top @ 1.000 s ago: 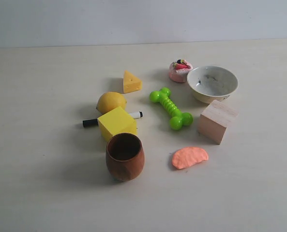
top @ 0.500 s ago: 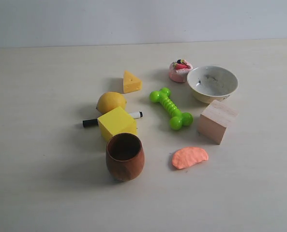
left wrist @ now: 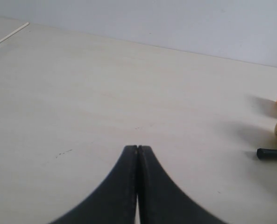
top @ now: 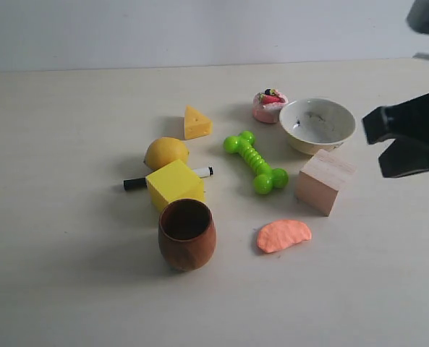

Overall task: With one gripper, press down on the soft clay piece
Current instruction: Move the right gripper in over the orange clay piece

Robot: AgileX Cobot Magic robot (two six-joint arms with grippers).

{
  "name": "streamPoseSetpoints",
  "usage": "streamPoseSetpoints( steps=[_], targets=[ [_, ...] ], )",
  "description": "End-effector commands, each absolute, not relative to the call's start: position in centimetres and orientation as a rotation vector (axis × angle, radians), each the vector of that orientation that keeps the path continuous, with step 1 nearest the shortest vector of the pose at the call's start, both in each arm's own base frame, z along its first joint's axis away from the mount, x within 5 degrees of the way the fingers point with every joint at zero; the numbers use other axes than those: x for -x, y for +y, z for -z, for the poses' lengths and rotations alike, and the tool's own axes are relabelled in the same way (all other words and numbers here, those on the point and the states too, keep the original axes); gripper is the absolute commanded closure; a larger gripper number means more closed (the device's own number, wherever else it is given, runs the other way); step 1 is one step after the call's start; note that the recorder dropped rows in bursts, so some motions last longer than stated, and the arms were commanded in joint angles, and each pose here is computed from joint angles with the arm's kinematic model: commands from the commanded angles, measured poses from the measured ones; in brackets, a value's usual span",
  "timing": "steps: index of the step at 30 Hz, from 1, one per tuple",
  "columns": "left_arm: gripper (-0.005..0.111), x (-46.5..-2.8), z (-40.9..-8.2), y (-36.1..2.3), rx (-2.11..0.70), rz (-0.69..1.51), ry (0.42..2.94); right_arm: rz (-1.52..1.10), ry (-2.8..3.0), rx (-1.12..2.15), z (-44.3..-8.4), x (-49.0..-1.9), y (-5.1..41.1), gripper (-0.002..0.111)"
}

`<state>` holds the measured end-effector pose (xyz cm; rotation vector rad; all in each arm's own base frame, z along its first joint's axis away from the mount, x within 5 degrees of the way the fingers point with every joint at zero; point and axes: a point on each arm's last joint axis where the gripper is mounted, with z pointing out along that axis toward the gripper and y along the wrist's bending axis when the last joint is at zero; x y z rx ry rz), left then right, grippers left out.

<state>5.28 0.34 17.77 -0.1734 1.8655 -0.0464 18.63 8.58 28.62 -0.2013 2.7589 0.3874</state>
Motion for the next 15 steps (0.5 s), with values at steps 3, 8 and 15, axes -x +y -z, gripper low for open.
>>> streamPoseSetpoints(
  steps=[3,8,15],
  targets=[
    [0.107,-5.3,-18.0,0.3,0.171,0.057,1.841,-0.356,2.845,0.199,-25.2,-21.3,10.9,0.108],
    [0.107,-5.3,-18.0,0.3,0.174,0.058,1.841,-0.307,2.944,0.219,-22.4,-22.5,11.5,0.108],
    [0.107,-5.3,-18.0,0.3,0.172,0.057,1.841,-0.291,3.003,0.217,-19.8,-23.7,12.1,0.108]
  ],
)
